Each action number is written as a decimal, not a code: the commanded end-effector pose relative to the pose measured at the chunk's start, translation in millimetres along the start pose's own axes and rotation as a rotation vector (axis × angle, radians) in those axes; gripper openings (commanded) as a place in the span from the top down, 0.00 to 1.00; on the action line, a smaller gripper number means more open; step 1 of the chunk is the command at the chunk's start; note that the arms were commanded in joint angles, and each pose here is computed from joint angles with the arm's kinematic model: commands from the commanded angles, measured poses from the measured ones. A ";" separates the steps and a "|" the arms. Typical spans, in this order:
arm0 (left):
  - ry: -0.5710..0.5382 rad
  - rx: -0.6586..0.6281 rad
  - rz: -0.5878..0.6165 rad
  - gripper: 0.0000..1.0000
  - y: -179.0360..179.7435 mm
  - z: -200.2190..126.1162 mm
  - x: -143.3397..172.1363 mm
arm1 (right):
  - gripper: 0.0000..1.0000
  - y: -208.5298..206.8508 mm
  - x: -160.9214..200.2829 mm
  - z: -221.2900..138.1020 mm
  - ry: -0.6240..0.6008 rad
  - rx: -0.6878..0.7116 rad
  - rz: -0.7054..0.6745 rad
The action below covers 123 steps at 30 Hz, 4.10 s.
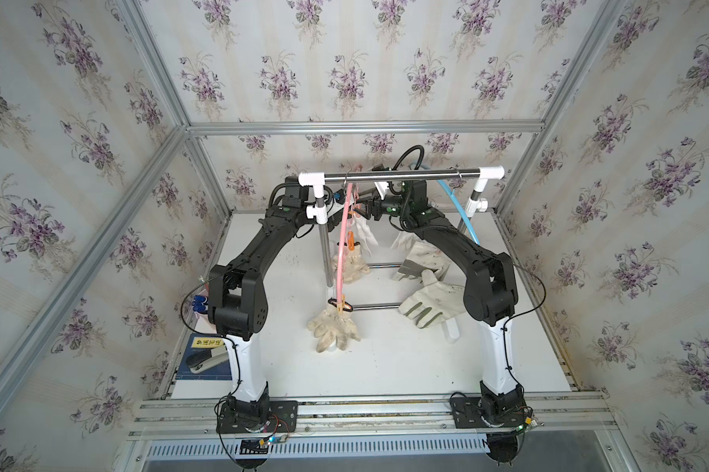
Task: Clip the gloves onto a hanger to dry
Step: Clamp the glove onto the hanger, then reset both arms
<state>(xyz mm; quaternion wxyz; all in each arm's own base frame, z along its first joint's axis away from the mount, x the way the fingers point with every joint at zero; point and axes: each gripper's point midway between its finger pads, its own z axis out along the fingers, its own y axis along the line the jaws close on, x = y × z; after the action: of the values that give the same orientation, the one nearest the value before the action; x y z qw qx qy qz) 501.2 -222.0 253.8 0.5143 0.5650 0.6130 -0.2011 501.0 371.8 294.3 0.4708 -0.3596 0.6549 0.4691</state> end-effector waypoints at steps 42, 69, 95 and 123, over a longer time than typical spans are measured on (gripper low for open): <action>-0.042 -0.471 -0.197 0.00 22.0 -80.5 8.3 | 0.27 -6.3 30.3 -32.8 0.089 0.429 -0.074; -0.046 -0.713 -0.312 0.00 -7.2 -144.5 2.4 | 0.24 66.0 72.0 -51.6 0.192 0.523 -0.266; -0.099 -0.838 -0.444 0.00 -16.4 -188.3 -19.6 | 0.28 125.4 16.3 -98.8 0.119 0.542 -0.312; -0.048 -1.061 -0.636 0.00 35.5 -231.4 -25.2 | 0.30 124.3 -210.7 -323.1 -0.547 1.076 -0.293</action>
<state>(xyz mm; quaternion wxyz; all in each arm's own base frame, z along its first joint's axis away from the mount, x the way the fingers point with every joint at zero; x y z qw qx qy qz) 428.6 -47.3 379.3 0.6600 0.0523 0.7484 -0.0394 354.4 144.1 554.8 0.7817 -0.0947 0.6094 0.0927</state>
